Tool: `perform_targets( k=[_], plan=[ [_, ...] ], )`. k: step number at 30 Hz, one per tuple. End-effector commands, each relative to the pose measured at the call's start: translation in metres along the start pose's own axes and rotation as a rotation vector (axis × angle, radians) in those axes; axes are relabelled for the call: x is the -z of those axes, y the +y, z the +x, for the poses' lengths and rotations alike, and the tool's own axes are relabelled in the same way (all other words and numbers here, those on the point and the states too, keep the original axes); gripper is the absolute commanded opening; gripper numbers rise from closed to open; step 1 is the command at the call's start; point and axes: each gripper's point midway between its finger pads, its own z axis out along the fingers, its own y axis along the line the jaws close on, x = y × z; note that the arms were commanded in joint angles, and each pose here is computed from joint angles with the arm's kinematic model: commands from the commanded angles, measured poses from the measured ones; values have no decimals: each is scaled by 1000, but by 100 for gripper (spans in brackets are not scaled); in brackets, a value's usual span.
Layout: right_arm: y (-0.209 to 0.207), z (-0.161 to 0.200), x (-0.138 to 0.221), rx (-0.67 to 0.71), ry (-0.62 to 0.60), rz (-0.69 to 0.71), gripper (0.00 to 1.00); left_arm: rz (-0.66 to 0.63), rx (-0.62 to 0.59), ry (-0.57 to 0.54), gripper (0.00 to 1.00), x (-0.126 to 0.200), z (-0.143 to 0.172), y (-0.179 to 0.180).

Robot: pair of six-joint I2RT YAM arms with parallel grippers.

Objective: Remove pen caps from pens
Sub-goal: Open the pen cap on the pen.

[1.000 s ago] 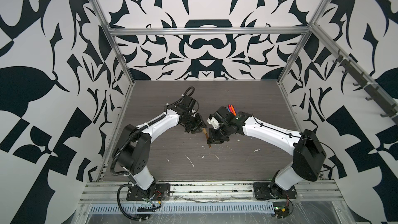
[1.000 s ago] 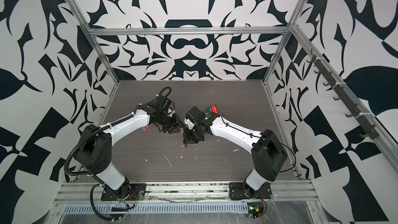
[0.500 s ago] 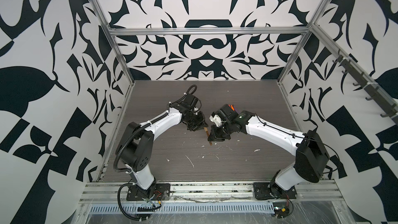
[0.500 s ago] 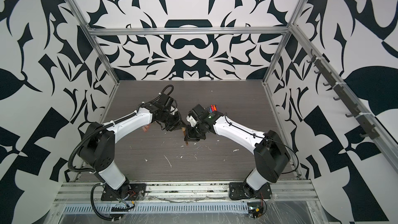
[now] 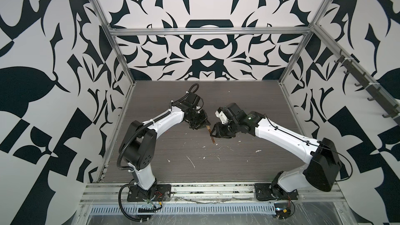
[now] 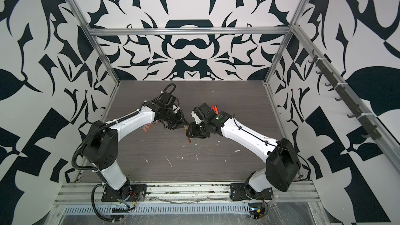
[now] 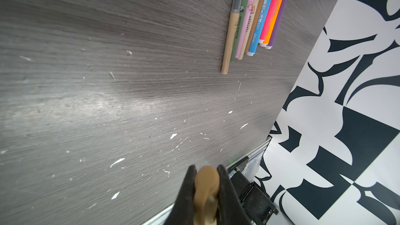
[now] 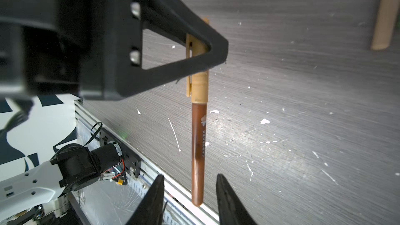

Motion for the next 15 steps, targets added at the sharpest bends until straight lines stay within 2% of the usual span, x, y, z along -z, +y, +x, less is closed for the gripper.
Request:
perform_targets(
  k=[1, 15],
  plan=[
    [-4, -5, 1, -14, -40, 18, 39, -4, 16, 5, 0, -1, -2, -6],
    [-8, -8, -10, -37, -21, 38, 32, 28, 61, 43, 0, -2, 0, -21]
  ],
)
